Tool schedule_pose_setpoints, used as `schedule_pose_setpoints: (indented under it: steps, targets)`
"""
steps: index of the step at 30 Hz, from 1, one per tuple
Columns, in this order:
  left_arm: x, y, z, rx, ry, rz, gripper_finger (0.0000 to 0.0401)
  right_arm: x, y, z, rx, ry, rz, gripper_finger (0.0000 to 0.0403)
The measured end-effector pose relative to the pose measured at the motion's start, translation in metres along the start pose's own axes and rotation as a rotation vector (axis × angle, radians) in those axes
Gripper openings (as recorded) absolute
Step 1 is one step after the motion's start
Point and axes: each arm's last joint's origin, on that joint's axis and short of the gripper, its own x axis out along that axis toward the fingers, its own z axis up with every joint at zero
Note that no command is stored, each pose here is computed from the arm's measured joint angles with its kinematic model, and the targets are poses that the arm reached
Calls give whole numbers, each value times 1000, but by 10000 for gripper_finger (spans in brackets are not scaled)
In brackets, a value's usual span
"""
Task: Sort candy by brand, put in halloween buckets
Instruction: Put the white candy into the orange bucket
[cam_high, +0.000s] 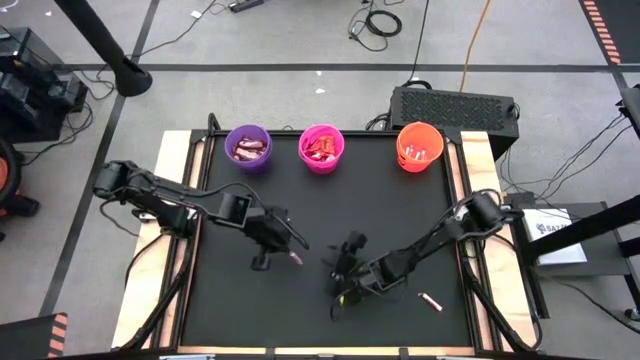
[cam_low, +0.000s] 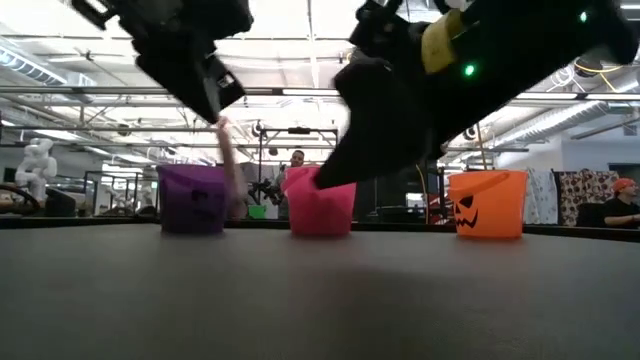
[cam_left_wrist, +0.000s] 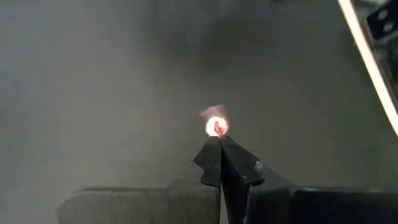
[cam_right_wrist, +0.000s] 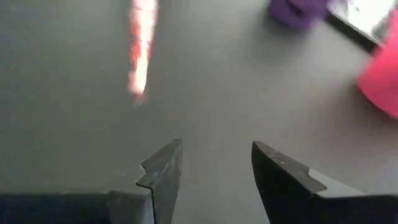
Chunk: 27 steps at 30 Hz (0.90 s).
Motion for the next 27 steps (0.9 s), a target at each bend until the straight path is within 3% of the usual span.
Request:
schedule_pose_setpoints:
  steps: [6, 12, 18, 24, 27]
  targets:
    - [2, -7, 11, 37, -99, -12, 0, 18, 23, -8, -137, -167, 63, 185]
    - [2, -6, 10, 34, -92, -11, 0, 26, 30, -5, -163, -294, 83, 185]
    - [2, -6, 10, 33, -91, -10, 0, 40, 18, 6, -117, -324, 86, 185]
    - [2, -6, 6, 25, -48, -8, 0, 54, 12, 10, 36, -257, 385, 185]
    - [2, -6, 4, 21, -29, -4, 0, 59, 8, 7, 121, -196, 378, 185]
